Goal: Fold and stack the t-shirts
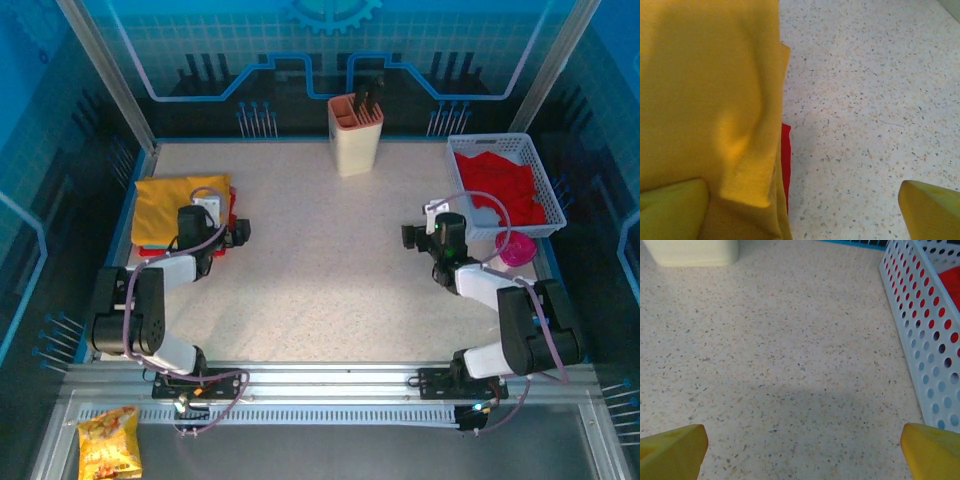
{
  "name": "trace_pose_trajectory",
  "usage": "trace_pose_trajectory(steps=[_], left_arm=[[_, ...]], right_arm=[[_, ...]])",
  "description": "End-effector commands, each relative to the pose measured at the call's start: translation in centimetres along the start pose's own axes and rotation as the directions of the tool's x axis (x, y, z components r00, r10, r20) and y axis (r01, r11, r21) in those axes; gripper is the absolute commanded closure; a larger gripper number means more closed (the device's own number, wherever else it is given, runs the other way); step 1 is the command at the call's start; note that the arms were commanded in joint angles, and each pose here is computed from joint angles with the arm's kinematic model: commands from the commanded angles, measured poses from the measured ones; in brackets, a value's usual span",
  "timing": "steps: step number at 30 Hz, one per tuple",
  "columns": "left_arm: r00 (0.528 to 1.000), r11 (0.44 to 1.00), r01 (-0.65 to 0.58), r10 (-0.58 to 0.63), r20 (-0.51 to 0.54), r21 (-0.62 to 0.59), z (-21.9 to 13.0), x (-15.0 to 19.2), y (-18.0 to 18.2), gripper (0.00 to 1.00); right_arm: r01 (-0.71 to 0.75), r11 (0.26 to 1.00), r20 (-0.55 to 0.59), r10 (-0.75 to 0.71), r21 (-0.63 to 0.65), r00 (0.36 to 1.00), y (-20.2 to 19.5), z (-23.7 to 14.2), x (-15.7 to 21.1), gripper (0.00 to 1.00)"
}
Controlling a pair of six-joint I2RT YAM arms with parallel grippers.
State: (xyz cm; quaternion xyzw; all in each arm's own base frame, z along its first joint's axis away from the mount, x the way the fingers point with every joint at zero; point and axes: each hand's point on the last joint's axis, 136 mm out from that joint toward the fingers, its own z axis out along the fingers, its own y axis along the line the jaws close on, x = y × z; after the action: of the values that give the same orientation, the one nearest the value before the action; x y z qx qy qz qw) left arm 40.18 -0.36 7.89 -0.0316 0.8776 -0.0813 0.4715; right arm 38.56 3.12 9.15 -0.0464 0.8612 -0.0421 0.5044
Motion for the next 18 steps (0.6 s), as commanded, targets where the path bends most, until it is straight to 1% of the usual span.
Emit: trace_pose_trajectory(steps=[1,2,3,5,6,7,9,11,13,16,18], left_arm=[[0.984,0.998,-0.016,0.004,0.177,0.065,-1.1,-2.2,-0.9,0.02],[0.978,0.998,-0.023,0.009,0.209,0.066,-1.5,-2.0,-0.9,0.02],[0.972,0.998,-0.026,0.011,0.236,0.059,-1.8,-1.9,-0.8,0.01],[0.963,0.998,-0.029,0.016,0.268,0.046,-2.0,-1.0,-0.6,0.01],[0.951,0.999,-0.03,0.018,0.308,0.035,-2.1,-1.3,-0.3,0.01],[0.955,1.0,-0.02,0.012,0.296,0.022,-2.3,-0.8,-0.2,0.01],[0.954,1.0,-0.012,0.012,0.301,0.0,-2.2,-1.0,0.1,0.01],[0.961,0.999,0.018,-0.005,0.276,-0.047,-1.9,-1.0,1.0,0.01],[0.963,0.996,0.009,0.014,0.271,-0.084,-1.6,-1.1,0.9,0.01],[0.963,0.996,0.0,0.025,0.269,-0.092,-1.6,-1.2,0.8,0.01],[0.963,0.996,-0.009,0.033,0.267,-0.091,-1.5,-1.1,0.6,0.01]], right_arm=[[-0.019,1.0,0.208,0.017,0.008,0.978,-1.0,-0.2,-1.5,0.0],[-0.007,1.0,0.235,0.01,-0.012,0.972,-0.6,0.0,-1.1,0.0],[-0.006,1.0,0.266,0.008,-0.009,0.964,-0.7,-0.3,-1.5,0.0],[-0.022,1.0,0.215,0.025,-0.018,0.976,-0.8,0.1,-1.0,0.0],[-0.03,1.0,0.214,0.029,0.0,0.976,-1.2,0.4,-1.4,0.0],[-0.042,0.999,0.182,0.038,0.016,0.982,-1.5,0.7,-1.2,0.0],[-0.056,0.998,0.197,0.049,0.029,0.979,-1.9,0.6,-1.1,0.0],[-0.069,0.996,0.193,0.058,0.051,0.979,-2.3,0.5,-1.0,0.0],[-0.067,0.996,0.191,0.056,0.051,0.98,-2.3,0.6,-1.0,0.0],[-0.063,0.997,0.196,0.052,0.051,0.979,-2.3,0.5,-1.1,0.0],[-0.04,0.999,0.187,0.036,0.017,0.982,-1.6,0.7,-1.1,0.0]])
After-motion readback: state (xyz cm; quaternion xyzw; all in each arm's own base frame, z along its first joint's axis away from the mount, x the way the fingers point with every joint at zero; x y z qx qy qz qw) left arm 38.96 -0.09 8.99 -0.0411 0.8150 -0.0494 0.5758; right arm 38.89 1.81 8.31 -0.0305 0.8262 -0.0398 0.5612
